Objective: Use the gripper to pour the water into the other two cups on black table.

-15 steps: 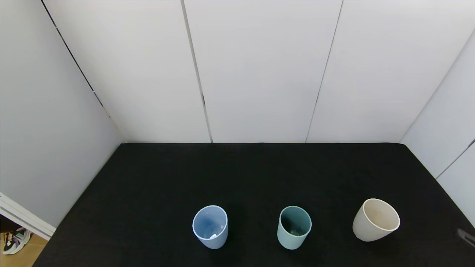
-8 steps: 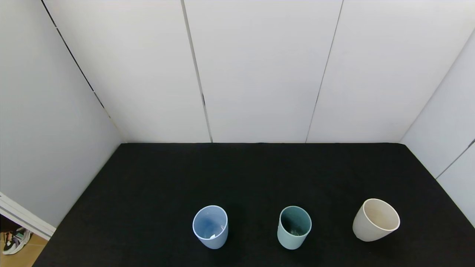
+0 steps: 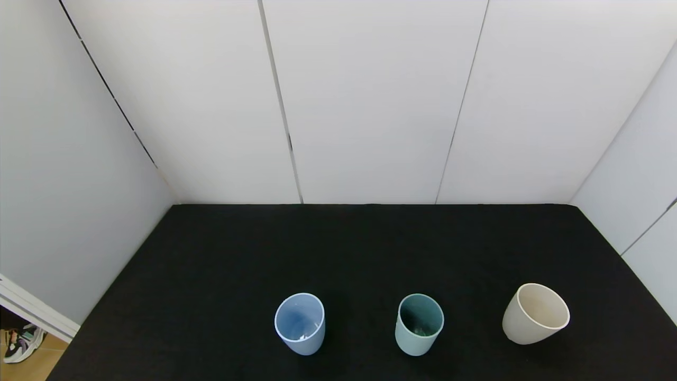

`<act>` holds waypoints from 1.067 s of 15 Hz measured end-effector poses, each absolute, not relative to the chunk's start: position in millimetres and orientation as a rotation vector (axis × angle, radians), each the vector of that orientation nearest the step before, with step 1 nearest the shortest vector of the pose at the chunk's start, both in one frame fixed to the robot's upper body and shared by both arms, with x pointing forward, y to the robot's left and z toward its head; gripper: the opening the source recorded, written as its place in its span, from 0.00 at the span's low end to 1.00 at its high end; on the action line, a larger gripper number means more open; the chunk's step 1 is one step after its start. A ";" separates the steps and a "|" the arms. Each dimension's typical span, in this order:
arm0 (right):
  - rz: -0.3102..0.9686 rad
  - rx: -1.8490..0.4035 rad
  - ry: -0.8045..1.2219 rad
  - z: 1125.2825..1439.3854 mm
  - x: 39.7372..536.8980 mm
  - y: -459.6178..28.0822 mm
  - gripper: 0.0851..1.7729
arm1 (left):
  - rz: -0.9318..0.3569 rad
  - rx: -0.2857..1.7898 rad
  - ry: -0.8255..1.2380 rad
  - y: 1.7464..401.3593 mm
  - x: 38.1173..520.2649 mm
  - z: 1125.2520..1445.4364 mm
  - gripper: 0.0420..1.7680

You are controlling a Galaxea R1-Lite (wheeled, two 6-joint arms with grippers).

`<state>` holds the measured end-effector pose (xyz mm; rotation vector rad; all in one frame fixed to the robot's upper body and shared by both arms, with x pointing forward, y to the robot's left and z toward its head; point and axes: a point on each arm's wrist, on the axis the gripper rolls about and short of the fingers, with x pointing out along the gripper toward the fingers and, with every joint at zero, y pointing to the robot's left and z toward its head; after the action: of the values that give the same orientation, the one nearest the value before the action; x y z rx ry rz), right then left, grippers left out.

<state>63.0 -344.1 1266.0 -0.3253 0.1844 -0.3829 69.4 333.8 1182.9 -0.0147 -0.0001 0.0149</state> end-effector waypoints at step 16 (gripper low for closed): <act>0.012 -0.042 0.024 1182.6 68.0 -336.2 0.96 | 0.015 -0.015 0.000 333.8 69.4 1182.9 0.97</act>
<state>68.0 -336.2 1182.6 -0.0420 0.0238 0.0120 69.4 333.8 1182.9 -0.0147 -0.0001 0.0149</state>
